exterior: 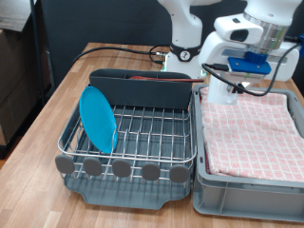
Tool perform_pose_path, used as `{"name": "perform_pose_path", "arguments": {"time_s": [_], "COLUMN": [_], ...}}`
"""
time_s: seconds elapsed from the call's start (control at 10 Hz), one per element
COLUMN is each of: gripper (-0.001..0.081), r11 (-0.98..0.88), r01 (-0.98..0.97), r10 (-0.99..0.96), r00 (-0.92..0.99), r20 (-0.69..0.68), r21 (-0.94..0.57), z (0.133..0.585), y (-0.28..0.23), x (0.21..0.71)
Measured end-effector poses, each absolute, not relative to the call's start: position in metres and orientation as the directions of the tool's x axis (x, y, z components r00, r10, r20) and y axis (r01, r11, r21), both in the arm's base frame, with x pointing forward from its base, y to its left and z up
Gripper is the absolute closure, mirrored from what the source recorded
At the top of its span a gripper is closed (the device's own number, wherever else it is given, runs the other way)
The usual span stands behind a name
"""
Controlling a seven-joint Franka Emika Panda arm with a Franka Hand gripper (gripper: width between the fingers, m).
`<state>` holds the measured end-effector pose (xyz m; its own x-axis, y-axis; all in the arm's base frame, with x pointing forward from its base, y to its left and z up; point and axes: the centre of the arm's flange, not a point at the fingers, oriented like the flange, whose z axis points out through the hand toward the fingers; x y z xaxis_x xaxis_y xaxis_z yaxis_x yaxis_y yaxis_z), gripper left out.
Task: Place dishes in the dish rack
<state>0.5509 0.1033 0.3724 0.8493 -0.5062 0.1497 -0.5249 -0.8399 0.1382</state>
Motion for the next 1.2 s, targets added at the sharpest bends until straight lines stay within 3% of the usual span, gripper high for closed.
{"name": "perform_pose_path", "arguments": {"time_s": [0.5,1.0,1.2], "gripper": [0.0737,0.0737,0.0737], "r11": [-0.848,-0.846,-0.843], "r01": [-0.519,-0.527,-0.530], "r10": [-0.490,-0.494,-0.498], "r00": [0.845,0.834,0.833], "r20": [0.213,0.246,0.242], "r21": [0.108,0.087,0.092], "z": [0.407,0.398,0.397], "y": [0.051,0.040,0.040], "x": [0.602,0.664,0.663]}}
